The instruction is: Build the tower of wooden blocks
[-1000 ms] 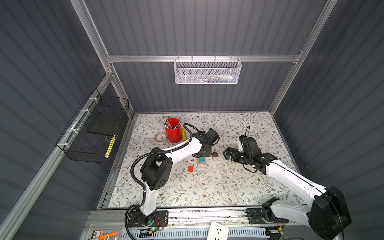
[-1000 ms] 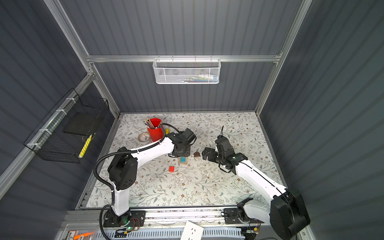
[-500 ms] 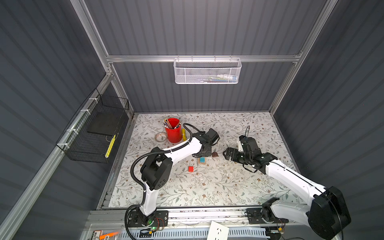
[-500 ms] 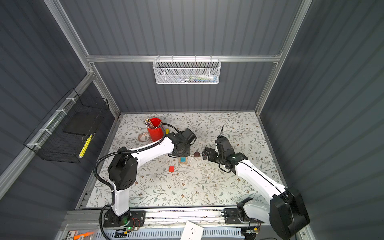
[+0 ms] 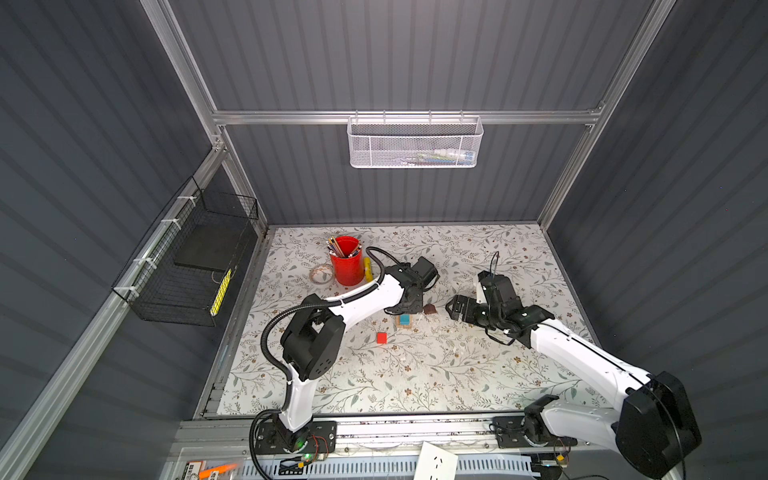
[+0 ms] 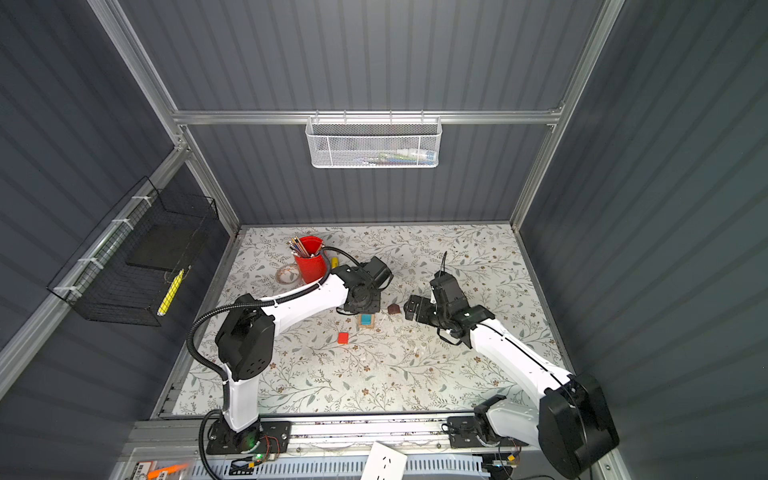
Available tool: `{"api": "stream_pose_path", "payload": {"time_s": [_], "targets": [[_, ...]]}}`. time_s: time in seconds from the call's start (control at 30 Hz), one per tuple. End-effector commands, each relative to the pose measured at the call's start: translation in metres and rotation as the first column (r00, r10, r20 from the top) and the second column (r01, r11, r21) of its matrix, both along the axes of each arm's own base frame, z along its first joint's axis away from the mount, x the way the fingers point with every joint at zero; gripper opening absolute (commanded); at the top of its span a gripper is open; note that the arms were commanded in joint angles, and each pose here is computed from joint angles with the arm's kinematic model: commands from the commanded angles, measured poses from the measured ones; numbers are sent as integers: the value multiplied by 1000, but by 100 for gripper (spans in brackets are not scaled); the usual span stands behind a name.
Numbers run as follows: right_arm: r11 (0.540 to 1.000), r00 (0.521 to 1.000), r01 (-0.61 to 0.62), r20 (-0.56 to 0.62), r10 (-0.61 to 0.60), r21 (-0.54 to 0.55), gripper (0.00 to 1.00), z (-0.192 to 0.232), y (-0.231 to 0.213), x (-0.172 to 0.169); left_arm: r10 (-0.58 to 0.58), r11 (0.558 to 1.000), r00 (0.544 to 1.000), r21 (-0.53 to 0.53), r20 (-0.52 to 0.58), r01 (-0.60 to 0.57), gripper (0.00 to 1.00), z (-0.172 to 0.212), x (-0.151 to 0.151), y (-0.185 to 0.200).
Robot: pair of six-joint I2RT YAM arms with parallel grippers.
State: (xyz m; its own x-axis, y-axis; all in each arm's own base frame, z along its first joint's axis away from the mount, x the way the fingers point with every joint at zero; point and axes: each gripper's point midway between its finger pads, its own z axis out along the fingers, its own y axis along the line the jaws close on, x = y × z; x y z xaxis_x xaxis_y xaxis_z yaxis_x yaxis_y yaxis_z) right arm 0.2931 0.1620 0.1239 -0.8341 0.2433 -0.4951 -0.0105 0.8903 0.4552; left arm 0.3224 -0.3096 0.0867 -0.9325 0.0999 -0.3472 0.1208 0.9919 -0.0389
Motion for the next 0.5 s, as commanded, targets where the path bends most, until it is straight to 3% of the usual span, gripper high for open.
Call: {"api": "stream_pose_path", "payload": {"time_s": [0.0, 0.47], "targets": [[1000, 1000, 6, -12, -6, 3, 99, -5, -1, 0, -27, 1000, 1000, -12, -13, 27, 32, 12, -10, 2], [1000, 1000, 6, -11, -6, 8, 99, -4, -1, 0, -24, 999, 999, 24, -26, 25, 36, 6, -11, 6]]}}
